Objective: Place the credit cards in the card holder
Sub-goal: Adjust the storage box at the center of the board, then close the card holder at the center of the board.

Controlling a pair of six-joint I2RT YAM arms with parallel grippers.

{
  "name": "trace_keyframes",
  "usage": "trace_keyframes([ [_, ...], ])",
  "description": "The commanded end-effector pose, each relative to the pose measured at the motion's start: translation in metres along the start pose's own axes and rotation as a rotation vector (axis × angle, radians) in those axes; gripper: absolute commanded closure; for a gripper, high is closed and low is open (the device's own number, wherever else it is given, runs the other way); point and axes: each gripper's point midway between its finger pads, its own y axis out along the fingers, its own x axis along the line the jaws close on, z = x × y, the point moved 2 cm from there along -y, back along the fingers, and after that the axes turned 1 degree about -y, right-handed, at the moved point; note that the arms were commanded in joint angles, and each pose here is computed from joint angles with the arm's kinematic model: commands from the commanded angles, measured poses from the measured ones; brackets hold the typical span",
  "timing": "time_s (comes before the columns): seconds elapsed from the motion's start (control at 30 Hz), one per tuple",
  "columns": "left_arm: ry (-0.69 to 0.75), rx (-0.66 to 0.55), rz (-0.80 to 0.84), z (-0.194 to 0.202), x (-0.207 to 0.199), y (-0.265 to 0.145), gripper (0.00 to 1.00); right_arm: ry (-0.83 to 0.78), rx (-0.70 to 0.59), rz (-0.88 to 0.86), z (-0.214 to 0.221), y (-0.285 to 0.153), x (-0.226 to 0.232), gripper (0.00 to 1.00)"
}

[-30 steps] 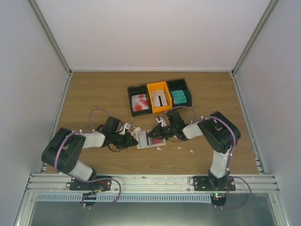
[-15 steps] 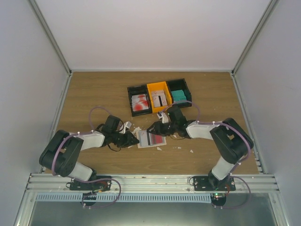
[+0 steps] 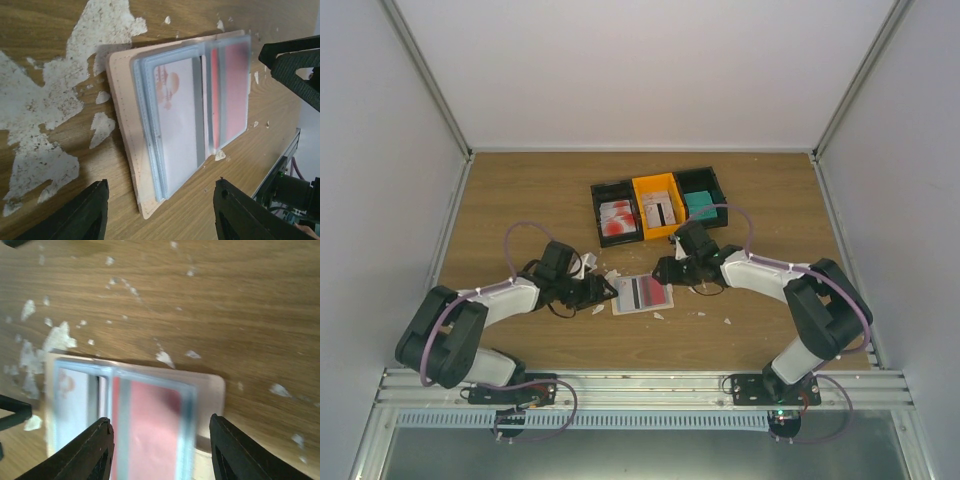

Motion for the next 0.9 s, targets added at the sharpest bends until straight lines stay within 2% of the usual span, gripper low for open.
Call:
trace_keyframes([
  [0.0,-0.01,0.018,0.017,-0.001,-0.001,0.007,0.4,-0.017,0.022,0.137,0.007,-0.005,-0.02,0.45],
  [0.07,-0.021,0.033,0.028,0.001,-0.001,0.01,0.39,-0.012,0.034,0.148,0.011,-0.004,-0.024,0.46],
  [0.23,-0.048,0.072,0.06,0.005,0.001,0.018,0.38,-0.023,0.083,0.145,0.022,0.003,-0.027,0.59],
  [0.53,-0.061,0.104,0.108,0.007,0.001,0.028,0.38,-0.009,0.142,0.113,0.038,0.019,-0.032,0.61],
  [0.87,0.152,0.091,0.342,-0.006,-0.051,0.016,0.39,0.024,0.147,-0.006,0.044,0.026,-0.02,0.61],
])
